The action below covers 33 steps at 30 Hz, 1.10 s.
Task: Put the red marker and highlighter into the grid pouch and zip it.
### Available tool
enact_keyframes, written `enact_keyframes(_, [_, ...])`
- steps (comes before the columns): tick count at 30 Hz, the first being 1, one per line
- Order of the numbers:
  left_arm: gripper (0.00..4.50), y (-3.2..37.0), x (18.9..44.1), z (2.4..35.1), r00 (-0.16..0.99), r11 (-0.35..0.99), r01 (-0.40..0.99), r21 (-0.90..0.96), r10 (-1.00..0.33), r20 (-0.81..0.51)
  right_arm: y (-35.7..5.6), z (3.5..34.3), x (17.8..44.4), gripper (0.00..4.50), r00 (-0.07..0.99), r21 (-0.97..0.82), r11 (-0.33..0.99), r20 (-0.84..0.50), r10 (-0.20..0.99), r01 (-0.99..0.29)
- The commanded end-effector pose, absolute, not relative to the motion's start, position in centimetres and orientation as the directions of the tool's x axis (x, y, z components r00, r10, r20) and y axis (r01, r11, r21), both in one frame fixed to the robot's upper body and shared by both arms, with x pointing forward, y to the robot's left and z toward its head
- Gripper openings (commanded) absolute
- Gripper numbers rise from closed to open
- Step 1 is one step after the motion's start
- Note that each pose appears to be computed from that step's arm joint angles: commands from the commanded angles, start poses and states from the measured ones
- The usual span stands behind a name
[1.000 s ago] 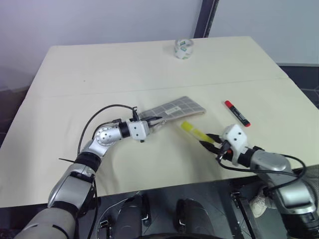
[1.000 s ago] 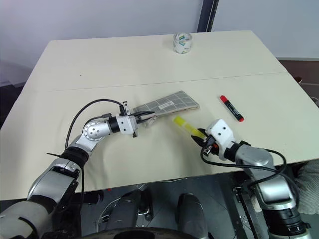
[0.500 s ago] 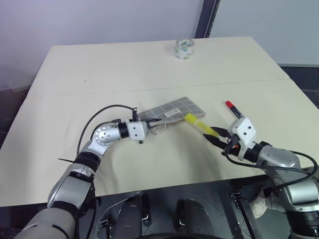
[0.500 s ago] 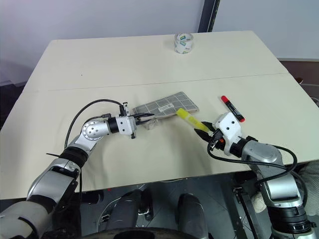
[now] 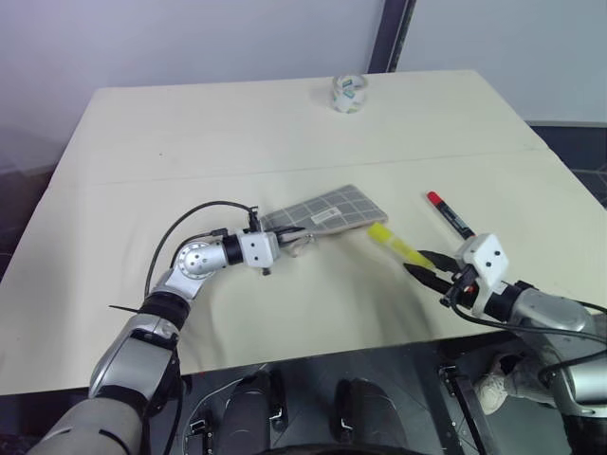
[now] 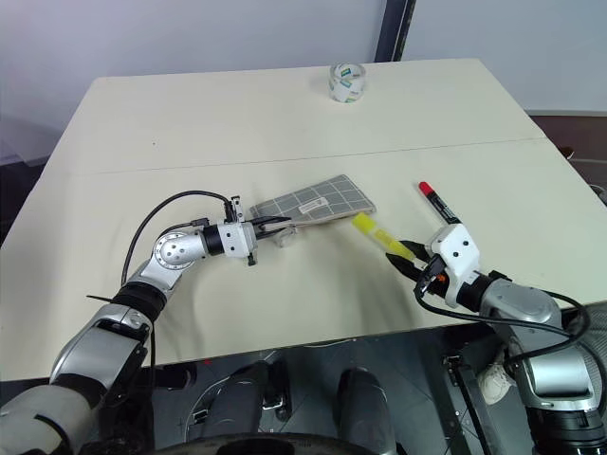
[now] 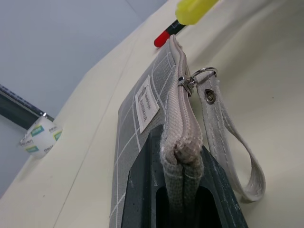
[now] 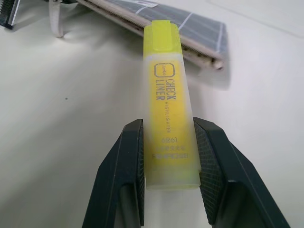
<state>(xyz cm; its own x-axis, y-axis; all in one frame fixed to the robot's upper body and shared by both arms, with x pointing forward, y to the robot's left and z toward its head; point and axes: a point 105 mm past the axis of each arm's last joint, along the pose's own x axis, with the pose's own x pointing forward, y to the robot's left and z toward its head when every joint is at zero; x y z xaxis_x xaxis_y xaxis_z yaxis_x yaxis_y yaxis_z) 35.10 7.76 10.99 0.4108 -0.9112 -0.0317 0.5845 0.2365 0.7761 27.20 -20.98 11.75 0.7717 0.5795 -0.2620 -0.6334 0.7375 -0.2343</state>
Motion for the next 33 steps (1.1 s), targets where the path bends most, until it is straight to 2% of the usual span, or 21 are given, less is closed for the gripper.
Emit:
enact_keyframes(1, [0.0, 7.5, 35.1, 12.6, 0.397, 0.26, 0.546, 0.796, -0.917, 0.027, -21.3, 12.2, 27.9, 0.9, 0.792, -0.285, 0.739, -0.25, 0.557, -0.61])
enact_keyframes(11, [0.0, 7.5, 34.7, 12.4, 0.38, 0.236, 0.542, 0.806, -0.925, 0.015, -21.0, 12.1, 29.6, 0.9, 0.796, -0.315, 0.731, -0.248, 0.553, -0.606])
enact_keyframes(19, [0.0, 7.4, 33.8, 12.4, 0.323, 0.17, 0.527, 0.833, -0.946, -0.011, -19.6, 12.4, 30.0, 0.9, 0.754, -0.351, 0.668, -0.257, 0.605, -0.656])
enact_keyframes(25, [0.0, 6.8, 33.1, 13.5, 0.231, 0.111, 0.526, 0.843, -0.973, -0.016, -16.5, 12.4, 30.6, 0.9, 0.655, -0.508, 0.452, -0.347, 0.671, -0.733])
enact_keyframes(33, [0.0, 6.3, 32.5, 14.2, 0.137, 0.065, 0.548, 0.834, -0.99, -0.013, -11.2, 12.8, 31.8, 0.9, 0.549, -0.613, 0.244, -0.375, 0.747, -0.752])
